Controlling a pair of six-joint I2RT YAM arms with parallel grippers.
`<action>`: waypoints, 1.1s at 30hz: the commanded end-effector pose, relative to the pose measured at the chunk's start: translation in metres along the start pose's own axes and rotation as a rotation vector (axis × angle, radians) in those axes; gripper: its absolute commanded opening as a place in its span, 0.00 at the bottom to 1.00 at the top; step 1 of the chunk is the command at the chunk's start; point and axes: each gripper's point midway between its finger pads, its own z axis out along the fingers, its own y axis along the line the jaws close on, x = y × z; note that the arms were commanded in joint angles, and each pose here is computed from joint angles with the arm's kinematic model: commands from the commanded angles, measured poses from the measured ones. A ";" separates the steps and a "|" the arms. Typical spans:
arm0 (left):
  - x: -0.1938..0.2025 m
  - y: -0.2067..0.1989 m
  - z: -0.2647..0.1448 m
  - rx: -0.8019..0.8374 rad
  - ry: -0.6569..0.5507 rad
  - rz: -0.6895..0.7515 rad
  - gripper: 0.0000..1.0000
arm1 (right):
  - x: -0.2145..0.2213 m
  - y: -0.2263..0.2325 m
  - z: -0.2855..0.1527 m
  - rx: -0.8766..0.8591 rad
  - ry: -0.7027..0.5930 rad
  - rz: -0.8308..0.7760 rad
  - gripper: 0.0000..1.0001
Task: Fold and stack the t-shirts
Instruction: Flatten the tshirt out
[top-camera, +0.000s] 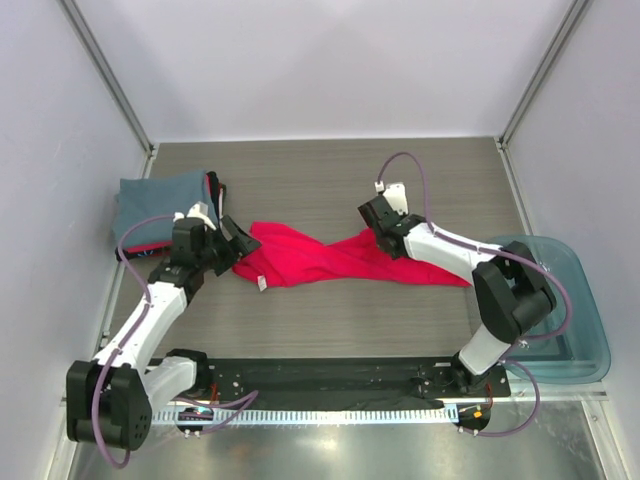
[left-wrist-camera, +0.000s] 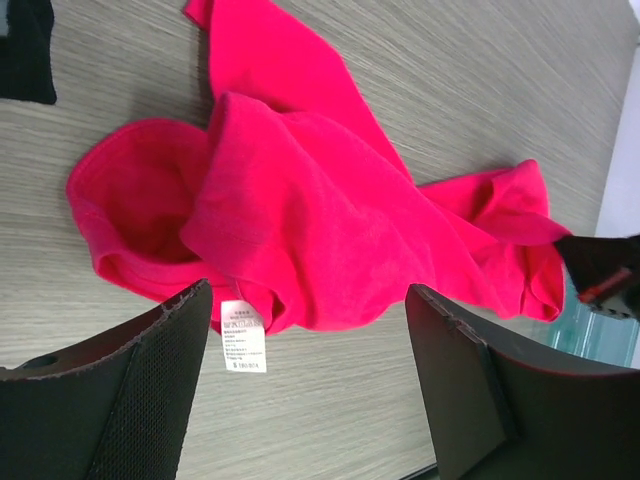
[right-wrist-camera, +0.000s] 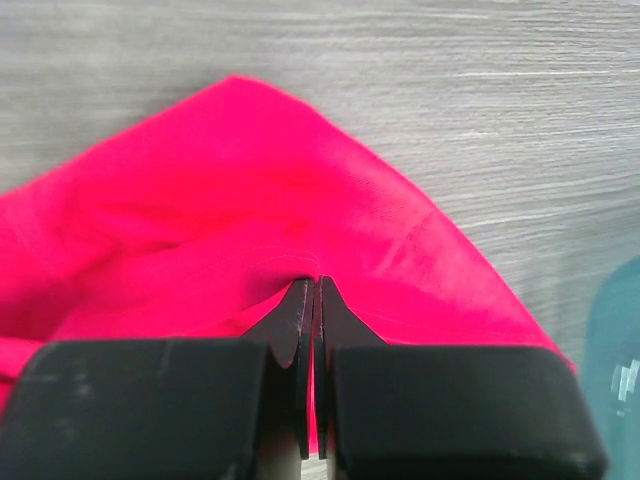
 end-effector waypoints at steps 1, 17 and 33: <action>-0.011 0.001 0.011 -0.004 -0.044 0.021 0.79 | -0.034 -0.003 -0.014 -0.110 -0.072 0.170 0.01; -0.045 -0.003 0.055 -0.055 -0.064 0.041 0.00 | -0.064 -0.031 -0.017 -0.308 -0.089 0.419 0.01; -0.154 -0.121 -0.093 0.080 -0.374 0.127 0.00 | -0.167 -0.231 -0.095 -0.162 -0.420 0.952 0.01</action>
